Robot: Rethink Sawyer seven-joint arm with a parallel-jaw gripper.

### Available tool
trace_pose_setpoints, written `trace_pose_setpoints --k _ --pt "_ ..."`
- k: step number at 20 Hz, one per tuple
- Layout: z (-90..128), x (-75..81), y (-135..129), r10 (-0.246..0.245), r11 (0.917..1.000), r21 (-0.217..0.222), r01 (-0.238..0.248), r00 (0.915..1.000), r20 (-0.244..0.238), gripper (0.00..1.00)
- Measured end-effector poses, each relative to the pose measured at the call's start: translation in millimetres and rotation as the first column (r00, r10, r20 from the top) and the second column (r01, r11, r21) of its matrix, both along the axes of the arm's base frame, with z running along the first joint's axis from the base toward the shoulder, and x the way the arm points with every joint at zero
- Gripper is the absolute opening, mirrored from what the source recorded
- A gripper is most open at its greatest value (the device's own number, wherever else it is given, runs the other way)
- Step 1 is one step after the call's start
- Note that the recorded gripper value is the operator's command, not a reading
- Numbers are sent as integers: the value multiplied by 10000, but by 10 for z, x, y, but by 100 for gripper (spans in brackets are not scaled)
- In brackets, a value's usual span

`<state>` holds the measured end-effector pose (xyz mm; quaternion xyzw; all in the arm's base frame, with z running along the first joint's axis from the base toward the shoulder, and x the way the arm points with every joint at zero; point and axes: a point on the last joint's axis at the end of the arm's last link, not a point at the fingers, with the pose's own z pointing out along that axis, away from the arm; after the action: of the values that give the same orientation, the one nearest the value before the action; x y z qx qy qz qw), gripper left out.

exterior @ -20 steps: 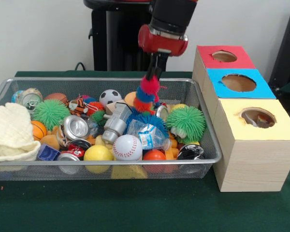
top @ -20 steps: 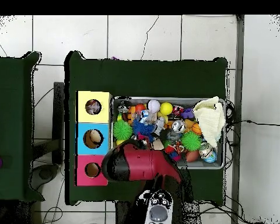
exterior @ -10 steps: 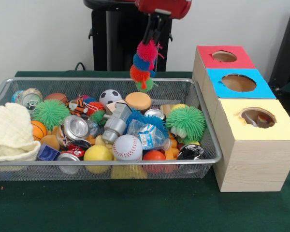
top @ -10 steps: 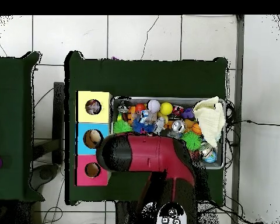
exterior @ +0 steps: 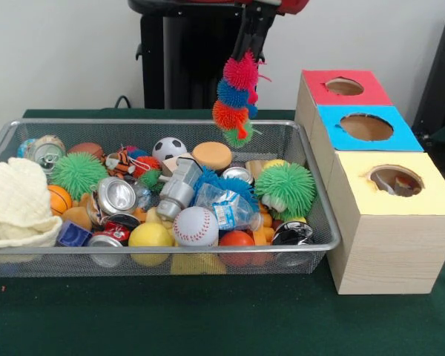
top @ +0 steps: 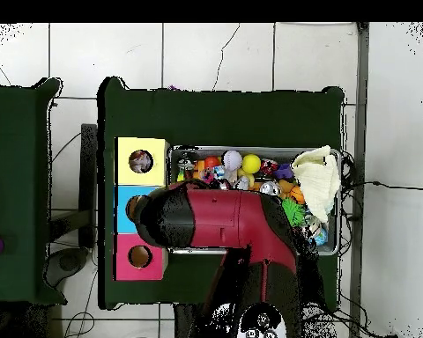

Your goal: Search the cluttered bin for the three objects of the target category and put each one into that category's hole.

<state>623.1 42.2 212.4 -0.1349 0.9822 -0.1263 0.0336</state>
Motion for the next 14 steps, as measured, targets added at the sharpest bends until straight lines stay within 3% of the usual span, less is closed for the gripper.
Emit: trace_pose_setpoints --k 9,10,14 --pt "53 141 152 210 9992 348 -219 9995 253 0" --pt "61 178 187 269 9987 421 -282 9992 307 100" --pt "79 213 214 319 9984 450 -336 9988 381 100"
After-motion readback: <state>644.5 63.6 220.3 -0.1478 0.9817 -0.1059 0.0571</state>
